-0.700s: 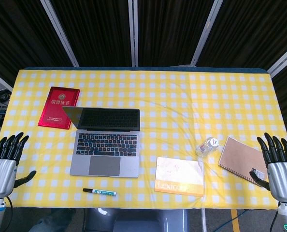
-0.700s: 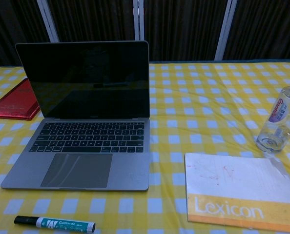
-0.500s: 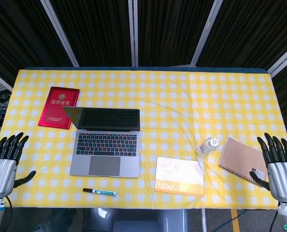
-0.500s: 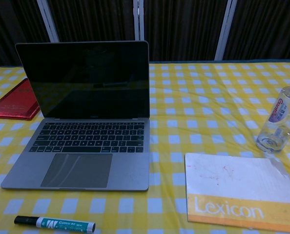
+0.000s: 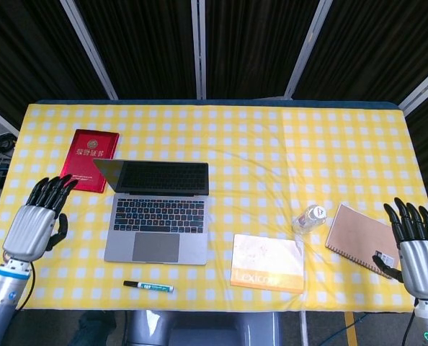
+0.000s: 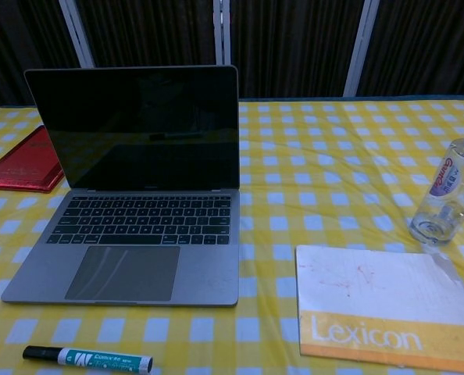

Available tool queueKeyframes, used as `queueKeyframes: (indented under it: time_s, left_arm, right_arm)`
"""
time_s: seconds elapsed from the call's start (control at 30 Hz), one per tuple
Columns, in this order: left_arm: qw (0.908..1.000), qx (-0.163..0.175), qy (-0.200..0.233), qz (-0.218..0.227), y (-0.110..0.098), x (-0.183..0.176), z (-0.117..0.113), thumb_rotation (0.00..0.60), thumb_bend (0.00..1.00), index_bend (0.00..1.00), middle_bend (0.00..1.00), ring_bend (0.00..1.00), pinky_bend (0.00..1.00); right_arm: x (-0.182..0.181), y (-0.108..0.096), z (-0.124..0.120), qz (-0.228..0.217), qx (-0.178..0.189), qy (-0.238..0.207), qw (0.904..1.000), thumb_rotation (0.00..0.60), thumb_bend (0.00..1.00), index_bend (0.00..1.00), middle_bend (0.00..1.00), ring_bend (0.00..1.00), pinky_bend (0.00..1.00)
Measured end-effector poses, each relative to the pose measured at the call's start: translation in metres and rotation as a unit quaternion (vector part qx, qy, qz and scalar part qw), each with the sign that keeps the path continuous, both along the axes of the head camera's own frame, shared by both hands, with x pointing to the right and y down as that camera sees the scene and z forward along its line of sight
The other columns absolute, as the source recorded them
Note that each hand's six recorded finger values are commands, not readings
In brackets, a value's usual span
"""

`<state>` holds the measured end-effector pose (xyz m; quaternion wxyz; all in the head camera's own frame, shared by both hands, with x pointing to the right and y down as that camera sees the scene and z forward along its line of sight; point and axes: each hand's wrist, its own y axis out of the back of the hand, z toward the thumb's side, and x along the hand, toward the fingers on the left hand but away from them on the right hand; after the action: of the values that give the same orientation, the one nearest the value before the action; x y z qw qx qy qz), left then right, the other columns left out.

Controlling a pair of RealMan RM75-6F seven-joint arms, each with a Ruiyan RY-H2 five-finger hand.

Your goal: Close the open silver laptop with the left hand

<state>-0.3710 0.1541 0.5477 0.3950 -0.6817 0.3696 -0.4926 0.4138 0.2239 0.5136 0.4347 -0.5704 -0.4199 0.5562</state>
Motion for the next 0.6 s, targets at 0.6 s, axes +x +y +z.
queueKeyframes:
  time_s: [0.6]
  left_arm:
    - [0.9945,-0.095,0.017,0.039,-0.103,0.075,0.047,0.600,1.00,0.12,0.07,0.04,0.05]
  right_arm:
    - [0.005,-0.001,0.008,0.009,-0.013,0.013,0.9998,0.600,0.00,0.00,0.00,0.00,0.00]
